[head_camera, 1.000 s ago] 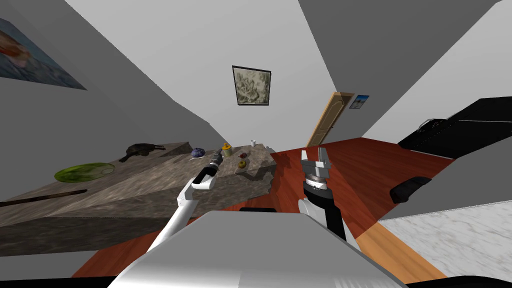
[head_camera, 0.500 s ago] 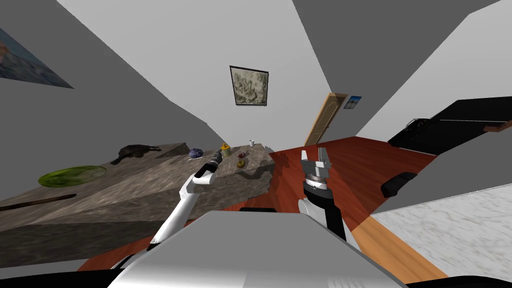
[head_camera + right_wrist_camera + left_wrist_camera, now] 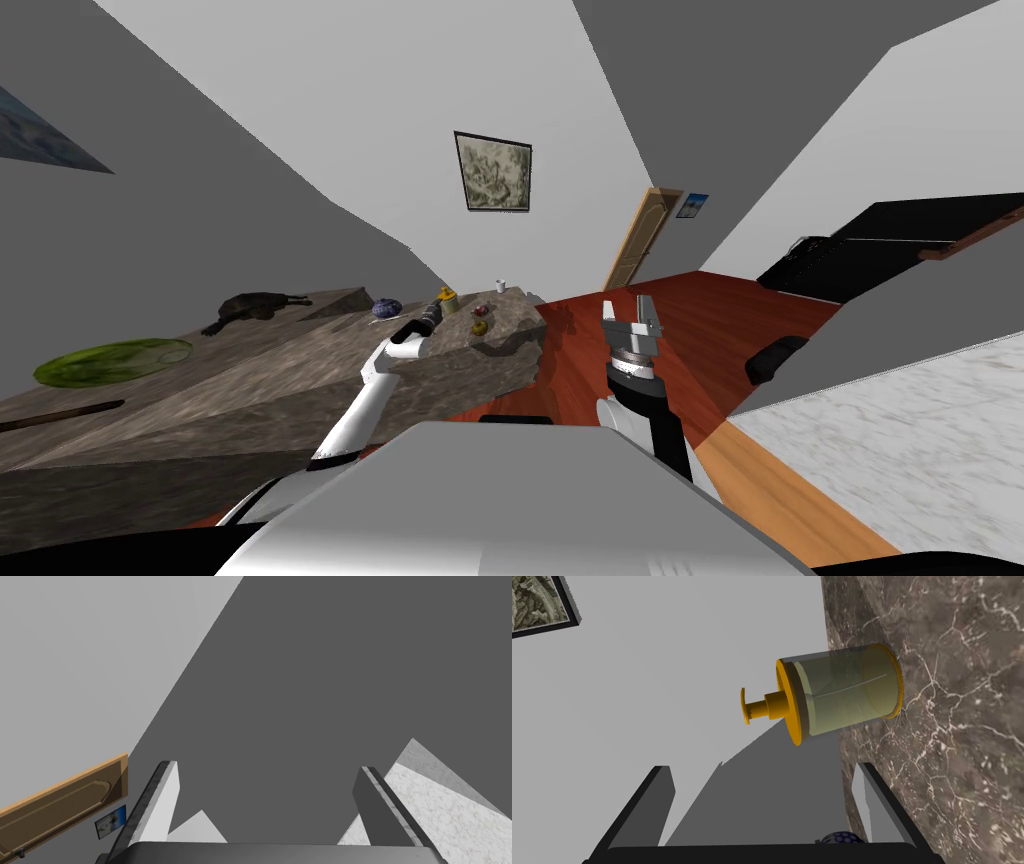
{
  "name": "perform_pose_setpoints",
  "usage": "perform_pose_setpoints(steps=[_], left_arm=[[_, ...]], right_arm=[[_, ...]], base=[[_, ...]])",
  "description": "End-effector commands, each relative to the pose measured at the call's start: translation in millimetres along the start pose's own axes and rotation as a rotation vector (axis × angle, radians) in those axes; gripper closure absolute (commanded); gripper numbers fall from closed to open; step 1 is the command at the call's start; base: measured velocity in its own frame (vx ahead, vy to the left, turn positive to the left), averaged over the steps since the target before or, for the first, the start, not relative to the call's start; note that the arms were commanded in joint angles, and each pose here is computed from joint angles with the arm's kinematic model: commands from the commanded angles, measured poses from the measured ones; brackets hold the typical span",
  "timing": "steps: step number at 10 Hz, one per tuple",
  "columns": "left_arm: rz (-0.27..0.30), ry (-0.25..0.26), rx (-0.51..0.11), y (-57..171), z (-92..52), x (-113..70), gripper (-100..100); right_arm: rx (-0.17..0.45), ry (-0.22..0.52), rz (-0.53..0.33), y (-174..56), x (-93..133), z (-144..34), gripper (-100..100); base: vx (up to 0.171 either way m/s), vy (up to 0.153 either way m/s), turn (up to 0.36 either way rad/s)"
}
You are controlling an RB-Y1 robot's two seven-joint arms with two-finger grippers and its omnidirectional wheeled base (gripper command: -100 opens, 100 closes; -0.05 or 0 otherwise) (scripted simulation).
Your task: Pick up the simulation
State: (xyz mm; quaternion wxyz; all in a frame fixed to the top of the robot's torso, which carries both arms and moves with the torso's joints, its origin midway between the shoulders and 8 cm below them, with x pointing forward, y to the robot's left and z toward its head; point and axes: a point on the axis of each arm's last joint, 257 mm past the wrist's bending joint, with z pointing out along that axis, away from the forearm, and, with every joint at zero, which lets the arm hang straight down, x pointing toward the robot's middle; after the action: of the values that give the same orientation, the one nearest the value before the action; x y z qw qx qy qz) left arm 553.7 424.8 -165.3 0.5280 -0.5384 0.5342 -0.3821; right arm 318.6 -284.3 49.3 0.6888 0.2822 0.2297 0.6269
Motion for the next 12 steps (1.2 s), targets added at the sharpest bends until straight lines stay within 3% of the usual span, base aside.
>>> perform_pose_setpoints(steps=[1,2,3,4,5,6,7,8,9,10,12], left_arm=[[-0.004,-0.005,-0.037,9,1.9,-2.1,-100],[-0.017,-0.019,-0.066,9,12.7,-13.0,-100],[-0.02,-0.023,-0.104,20,13.2,-14.5,-100],[-0.035,-0.035,-0.12,14,22.7,-23.9,-100],[-0.04,-0.041,-0.163,29,23.5,-26.5,-100],[-0.04,-0.041,-0.175,32,22.9,-26.5,-100],[-0.061,-0.056,-0.203,30,32.1,-36.3,-100],[-0.065,-0.06,-0.243,42,31.2,-37.7,-100],[-0.085,-0.071,-0.257,36,37.6,-45.4,-100],[-0.094,-0.077,-0.304,51,38.4,-47.3,-100],[-0.122,-0.089,-0.34,49,45.0,-53.4,-100]], right_arm=[[0.0,0.0,0.0,0,0,0.0,0],[0.0,0.0,0.0,0,0,0.0,0],[0.0,0.0,0.0,0,0,0.0,0],[0.0,0.0,0.0,0,0,0.0,0],[0.0,0.0,0.0,0,0,0.0,0],[0.0,0.0,0.0,0,0,0.0,0],[0.0,0.0,0.0,0,0,0.0,0],[0.0,0.0,0.0,0,0,0.0,0],[0.0,0.0,0.0,0,0,0.0,0],[0.0,0.0,0.0,0,0,0.0,0],[0.0,0.0,0.0,0,0,0.0,0]], base=[[-0.007,0.004,0.011],[-0.01,0.002,-0.095],[-0.011,0.006,-0.058],[-0.012,0.007,-0.113],[-0.01,0.009,-0.048],[-0.004,0.003,0.013],[-0.006,0.003,-0.091],[-0.006,0.008,-0.062],[-0.007,0.01,-0.105],[-0.003,0.012,-0.054],[-0.001,0.005,-0.044]])
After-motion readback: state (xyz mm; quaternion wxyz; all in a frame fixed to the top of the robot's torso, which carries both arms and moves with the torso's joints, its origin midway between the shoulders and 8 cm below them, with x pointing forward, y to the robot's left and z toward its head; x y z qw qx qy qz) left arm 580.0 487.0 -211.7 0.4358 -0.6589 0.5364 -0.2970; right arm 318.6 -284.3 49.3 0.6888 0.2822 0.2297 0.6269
